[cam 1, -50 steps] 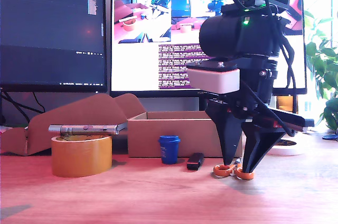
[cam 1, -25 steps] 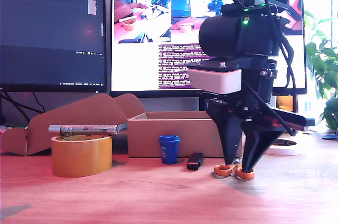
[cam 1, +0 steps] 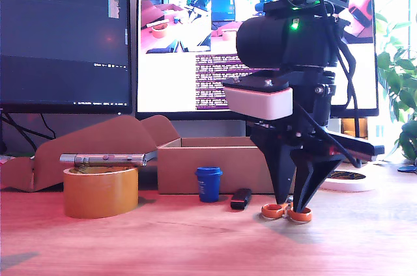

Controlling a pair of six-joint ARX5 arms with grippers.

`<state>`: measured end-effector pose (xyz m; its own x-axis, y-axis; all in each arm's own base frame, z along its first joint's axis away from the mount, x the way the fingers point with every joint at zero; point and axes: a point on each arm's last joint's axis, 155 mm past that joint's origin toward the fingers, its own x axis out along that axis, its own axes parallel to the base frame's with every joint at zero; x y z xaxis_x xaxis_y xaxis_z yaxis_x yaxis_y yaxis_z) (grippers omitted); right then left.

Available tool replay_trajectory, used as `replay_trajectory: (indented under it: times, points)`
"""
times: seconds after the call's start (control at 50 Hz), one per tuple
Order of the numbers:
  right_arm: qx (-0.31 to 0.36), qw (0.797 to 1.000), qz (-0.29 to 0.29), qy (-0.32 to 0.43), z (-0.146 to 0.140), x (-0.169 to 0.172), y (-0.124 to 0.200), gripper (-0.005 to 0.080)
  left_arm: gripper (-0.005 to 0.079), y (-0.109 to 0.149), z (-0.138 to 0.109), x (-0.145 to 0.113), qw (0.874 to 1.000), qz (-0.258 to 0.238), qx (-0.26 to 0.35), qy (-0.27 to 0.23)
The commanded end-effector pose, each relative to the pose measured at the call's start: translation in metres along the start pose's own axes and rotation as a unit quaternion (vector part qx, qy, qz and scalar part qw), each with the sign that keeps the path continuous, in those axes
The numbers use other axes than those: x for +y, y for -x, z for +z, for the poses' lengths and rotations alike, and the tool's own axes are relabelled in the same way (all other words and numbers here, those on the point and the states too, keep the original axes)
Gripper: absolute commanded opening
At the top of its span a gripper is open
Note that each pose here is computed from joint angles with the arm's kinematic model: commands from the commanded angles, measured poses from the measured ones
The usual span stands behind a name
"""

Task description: Pick up the scissors and place it inside the cardboard box

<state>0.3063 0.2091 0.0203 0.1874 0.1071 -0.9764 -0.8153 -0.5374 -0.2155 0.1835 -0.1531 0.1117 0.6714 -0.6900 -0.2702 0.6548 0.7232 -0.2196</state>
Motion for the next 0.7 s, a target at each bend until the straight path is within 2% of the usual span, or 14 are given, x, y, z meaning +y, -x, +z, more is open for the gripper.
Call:
replay_trajectory:
  times: [0.0,0.08,0.18,0.3,0.42,0.56,0.68]
  points:
    - [0.0,1.0,-0.013,0.005,0.002,-0.011,0.008,0.0237,-0.0021,-0.003,-0.009,0.002,1.0,0.0,0.009,0.0]
    - [0.0,1.0,-0.015,0.005,0.002,-0.014,0.012,0.0278,-0.0021,-0.003,-0.009,0.002,1.0,0.0,0.009,0.0]
    - [0.001,1.0,0.003,0.016,0.002,-0.007,0.015,0.0257,-0.0021,-0.003,-0.009,0.002,1.0,0.0,0.009,0.0]
    - [-0.004,0.992,0.063,0.106,0.003,0.023,0.018,0.0247,-0.0021,-0.003,-0.009,0.002,1.0,0.0,0.009,0.0]
    - [-0.014,0.973,0.108,0.204,0.001,0.046,0.022,0.0247,-0.0021,-0.003,-0.009,0.002,1.0,0.0,0.008,0.0]
    - [-0.017,0.962,0.11,0.251,0.0,0.047,0.022,0.0258,-0.0021,-0.003,-0.009,0.002,1.0,0.0,0.009,0.001]
    - [-0.018,0.957,0.084,0.278,0.003,0.034,0.019,0.0265,-0.0021,-0.003,-0.009,0.002,1.0,0.0,0.009,0.0]
